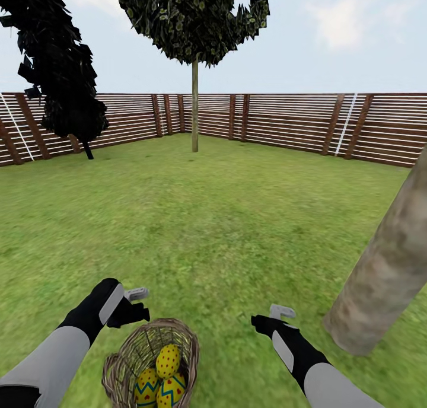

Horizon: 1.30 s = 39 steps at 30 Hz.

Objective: Take the three Easter eggs out of the wicker basket on the lawn in the garden, then place them on the lawn next to a single tree (choose any tree) so that all three eggs are next to the same tree and none are left in the basket.

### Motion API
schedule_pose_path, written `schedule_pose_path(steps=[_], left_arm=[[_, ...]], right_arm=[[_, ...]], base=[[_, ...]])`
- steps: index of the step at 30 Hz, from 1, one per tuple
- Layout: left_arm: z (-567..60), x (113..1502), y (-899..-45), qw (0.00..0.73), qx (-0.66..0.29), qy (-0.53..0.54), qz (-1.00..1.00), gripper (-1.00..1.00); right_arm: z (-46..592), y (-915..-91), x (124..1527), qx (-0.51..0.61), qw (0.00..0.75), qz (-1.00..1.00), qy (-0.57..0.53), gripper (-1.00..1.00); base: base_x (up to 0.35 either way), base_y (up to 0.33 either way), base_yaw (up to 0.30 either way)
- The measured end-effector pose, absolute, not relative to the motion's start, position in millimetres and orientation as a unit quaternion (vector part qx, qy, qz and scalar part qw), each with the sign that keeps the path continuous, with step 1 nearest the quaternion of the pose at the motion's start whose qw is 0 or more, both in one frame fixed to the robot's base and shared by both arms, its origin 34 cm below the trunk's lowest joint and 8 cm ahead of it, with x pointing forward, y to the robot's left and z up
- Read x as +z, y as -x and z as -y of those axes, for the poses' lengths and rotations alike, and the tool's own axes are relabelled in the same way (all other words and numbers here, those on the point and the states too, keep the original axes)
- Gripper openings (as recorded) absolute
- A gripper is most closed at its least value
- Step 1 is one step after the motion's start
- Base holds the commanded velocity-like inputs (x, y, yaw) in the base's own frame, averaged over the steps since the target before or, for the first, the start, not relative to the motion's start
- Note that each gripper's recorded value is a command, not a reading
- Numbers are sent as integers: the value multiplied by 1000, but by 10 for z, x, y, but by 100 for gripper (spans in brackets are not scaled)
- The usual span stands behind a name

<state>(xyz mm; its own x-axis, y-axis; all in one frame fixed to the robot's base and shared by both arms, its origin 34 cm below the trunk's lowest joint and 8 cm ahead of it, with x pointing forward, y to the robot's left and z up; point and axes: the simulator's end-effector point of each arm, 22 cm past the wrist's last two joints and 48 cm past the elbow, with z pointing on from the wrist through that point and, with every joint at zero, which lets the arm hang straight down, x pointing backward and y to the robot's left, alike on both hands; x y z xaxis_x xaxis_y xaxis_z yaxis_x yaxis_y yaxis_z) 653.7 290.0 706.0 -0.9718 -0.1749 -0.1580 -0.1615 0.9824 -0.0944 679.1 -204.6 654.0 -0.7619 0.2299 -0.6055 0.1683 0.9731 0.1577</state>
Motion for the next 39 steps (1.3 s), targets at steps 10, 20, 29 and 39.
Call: schedule_pose_path(steps=[10, 20, 29, 39], left_arm=[[-2899, 6903, -6536, 83, -41, 85, -992, 100], [-2895, 6732, -6524, 81, -41, 85, -992, 100], [-2891, 6585, -6524, 82, -41, 85, -992, 100], [-2899, 6419, -6521, 83, -41, 85, -992, 100]], right_arm=[[2050, -6801, 6391, 47, 331, -937, -107, 100], [2050, -6801, 6231, 47, 331, -936, -107, 100], [2051, -6800, 6085, 47, 332, -936, -107, 100], [2050, -6788, 5909, 47, 331, -936, -107, 100]], base=[[0, 0, 0], [0, 0, 0], [0, 0, 0], [0, 0, 0]])
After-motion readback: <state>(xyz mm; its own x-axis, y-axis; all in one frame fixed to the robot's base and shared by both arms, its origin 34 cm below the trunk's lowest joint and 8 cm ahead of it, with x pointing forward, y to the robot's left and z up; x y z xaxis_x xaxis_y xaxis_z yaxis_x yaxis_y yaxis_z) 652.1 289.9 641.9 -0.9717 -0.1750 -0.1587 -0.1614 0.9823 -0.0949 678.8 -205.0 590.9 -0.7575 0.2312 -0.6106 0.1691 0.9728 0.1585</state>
